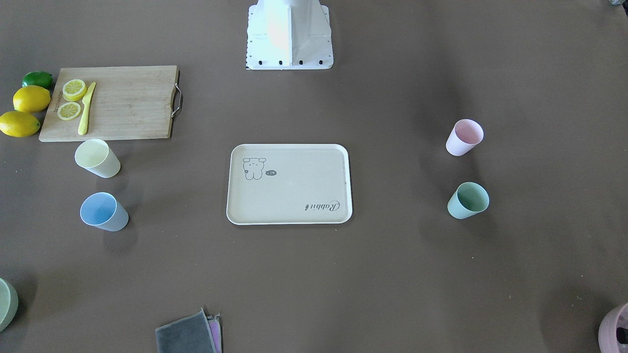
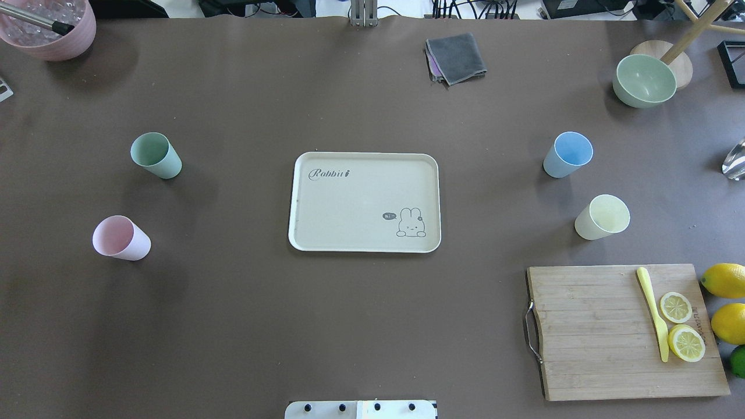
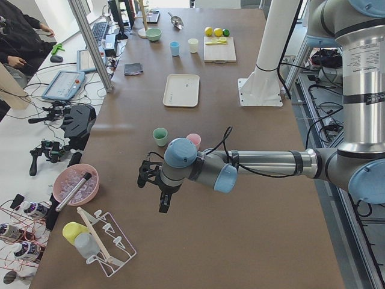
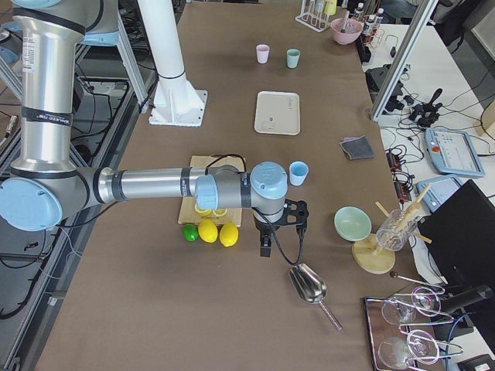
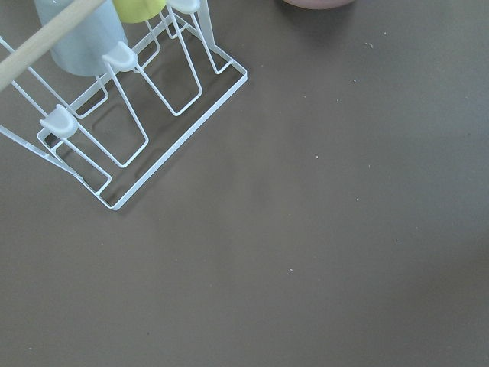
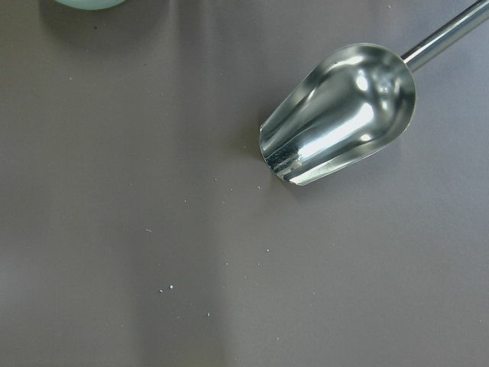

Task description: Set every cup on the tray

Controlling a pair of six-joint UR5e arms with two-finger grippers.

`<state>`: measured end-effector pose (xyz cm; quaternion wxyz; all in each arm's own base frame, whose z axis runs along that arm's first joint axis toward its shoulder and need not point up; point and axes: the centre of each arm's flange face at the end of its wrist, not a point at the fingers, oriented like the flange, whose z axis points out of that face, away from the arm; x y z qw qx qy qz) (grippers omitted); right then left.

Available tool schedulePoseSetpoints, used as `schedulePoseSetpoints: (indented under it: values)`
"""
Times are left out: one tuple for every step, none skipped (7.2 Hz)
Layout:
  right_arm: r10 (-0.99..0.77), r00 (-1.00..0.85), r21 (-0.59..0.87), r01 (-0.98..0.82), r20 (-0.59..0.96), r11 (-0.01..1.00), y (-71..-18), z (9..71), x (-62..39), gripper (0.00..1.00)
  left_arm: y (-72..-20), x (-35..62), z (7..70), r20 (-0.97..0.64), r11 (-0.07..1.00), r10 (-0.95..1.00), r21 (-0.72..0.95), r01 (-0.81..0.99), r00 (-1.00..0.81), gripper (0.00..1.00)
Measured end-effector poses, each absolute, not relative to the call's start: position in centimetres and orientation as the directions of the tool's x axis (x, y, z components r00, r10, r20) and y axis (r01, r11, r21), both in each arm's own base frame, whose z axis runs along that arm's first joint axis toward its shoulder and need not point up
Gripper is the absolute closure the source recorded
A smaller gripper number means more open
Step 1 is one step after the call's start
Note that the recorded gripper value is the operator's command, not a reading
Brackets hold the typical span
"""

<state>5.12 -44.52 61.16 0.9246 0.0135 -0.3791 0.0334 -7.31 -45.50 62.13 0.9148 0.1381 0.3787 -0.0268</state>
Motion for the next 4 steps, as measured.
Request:
schedulePoseSetpoints:
  values:
    - [0.053,0.711,-0.002,-0.072,0.701,0.997,-44.52,61.21,5.12,0.0,-45.7,-7.34,61.99,-0.699,0.96,0.055,0.233,0.155,0.713,0.03]
    - [0.053,0.712,-0.003,-0.071,0.7,0.997,-44.53,61.28,5.1,0.0,-45.97,-7.32,61.83,-0.697,0.96,0.053,0.233,0.155,0.716,0.03]
    - [0.052,0.713,-0.002,-0.071,0.7,0.998,-44.56,61.28,5.08,0.0,-46.14,-7.31,61.8,-0.695,0.96,0.053,0.233,0.155,0.717,0.03]
    - [0.049,0.713,0.0,-0.069,0.7,0.998,-44.6,61.26,5.08,0.0,-46.27,-7.3,61.78,-0.694,0.96,0.052,0.233,0.155,0.719,0.03]
